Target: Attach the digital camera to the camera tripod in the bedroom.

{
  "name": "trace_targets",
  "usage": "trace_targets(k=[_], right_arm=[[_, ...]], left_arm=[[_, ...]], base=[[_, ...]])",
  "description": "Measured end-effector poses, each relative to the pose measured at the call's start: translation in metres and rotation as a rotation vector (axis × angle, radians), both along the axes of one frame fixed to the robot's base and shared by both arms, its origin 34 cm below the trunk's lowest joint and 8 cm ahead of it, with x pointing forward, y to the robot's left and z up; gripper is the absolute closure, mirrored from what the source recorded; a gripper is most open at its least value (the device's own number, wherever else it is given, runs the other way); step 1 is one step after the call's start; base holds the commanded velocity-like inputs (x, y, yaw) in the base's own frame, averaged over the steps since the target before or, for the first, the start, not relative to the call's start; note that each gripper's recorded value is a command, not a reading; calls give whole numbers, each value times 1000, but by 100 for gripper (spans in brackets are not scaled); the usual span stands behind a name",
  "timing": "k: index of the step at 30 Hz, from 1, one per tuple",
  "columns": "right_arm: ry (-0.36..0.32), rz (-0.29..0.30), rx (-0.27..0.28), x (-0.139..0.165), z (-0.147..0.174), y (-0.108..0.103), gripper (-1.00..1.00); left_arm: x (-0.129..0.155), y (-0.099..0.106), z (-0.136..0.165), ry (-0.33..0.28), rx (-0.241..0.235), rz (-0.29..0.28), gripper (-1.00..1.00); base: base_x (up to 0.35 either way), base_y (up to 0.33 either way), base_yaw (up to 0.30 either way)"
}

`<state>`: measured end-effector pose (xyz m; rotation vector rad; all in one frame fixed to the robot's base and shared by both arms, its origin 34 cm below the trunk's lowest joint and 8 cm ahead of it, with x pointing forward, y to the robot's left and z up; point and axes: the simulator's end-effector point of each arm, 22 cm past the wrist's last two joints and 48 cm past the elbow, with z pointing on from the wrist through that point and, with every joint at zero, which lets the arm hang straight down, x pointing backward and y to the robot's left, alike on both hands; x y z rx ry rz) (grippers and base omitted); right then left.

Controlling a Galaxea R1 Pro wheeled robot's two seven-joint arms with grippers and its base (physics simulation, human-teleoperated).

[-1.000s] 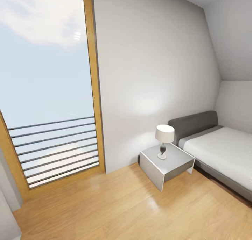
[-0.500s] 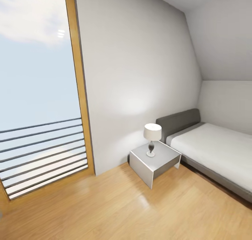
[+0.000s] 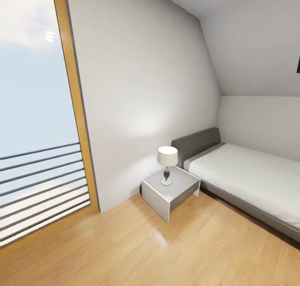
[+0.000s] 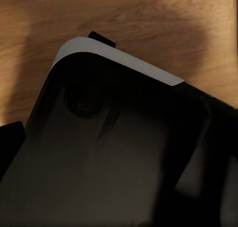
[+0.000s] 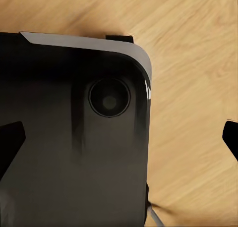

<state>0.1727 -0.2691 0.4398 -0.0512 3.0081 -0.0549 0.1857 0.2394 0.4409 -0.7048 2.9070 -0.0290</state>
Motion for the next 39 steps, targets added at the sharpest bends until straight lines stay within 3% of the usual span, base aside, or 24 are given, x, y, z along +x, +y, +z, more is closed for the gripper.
trace_targets(k=[26,39], right_arm=[[0,0,0,0,0,0,-100],[1,0,0,0,0,0,-100]], left_arm=[[0,-1,0,-1,0,-1,-100],[0,0,0,-1,0,0,-100]], base=[[0,0,-226],[0,0,-63]])
